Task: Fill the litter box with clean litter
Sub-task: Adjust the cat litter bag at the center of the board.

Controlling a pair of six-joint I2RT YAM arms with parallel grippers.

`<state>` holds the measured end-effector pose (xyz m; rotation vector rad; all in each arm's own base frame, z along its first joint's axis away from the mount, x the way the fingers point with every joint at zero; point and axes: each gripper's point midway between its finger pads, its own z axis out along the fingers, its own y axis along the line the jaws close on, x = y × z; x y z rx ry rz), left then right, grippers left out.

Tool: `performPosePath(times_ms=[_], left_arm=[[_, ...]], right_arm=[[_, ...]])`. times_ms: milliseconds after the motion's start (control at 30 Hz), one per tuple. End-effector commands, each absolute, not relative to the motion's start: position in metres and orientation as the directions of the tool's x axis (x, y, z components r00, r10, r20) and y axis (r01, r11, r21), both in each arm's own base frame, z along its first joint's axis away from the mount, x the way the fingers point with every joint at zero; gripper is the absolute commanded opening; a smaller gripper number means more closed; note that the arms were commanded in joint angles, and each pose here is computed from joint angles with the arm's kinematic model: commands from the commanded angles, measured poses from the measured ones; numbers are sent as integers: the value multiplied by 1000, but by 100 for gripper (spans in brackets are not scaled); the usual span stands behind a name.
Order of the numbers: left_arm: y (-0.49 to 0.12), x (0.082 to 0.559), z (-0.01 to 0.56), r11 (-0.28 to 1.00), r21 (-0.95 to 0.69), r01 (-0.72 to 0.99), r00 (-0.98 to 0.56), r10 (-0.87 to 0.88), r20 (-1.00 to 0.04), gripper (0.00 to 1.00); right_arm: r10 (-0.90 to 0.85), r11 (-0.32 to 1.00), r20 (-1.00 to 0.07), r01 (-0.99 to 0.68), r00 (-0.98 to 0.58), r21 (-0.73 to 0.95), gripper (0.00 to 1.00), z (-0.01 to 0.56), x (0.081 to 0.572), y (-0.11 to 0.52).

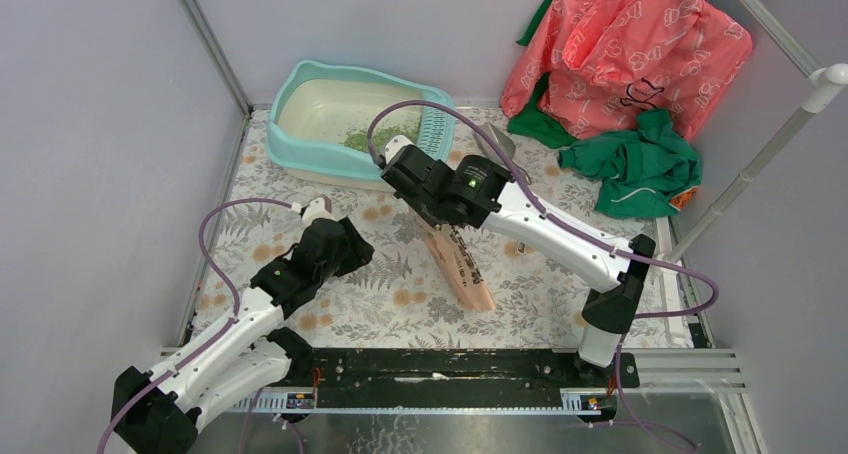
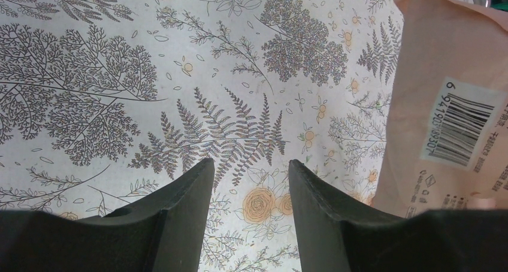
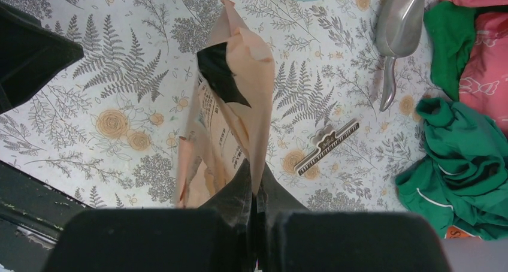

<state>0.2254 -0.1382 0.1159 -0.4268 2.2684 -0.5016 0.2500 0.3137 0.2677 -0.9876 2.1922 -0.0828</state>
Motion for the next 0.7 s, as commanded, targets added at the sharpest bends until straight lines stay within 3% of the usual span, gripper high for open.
performPosePath(times_ms=[0, 333, 667], left_arm=[[-138, 231, 125, 864, -485, -133, -638, -450, -625, 57], [-137, 230, 120, 866, -480, -142, -641, -449, -622, 57], [-137, 230, 116, 867, -476, -145, -647, -448, -618, 57]], right_arm=[[-641, 718, -667, -604, -380, -346, 0, 309, 253, 312], [-646, 707, -663, -623, -378, -334, 0, 309, 255, 325], [-692, 664, -600, -681, -403, -308, 0, 246, 288, 348]])
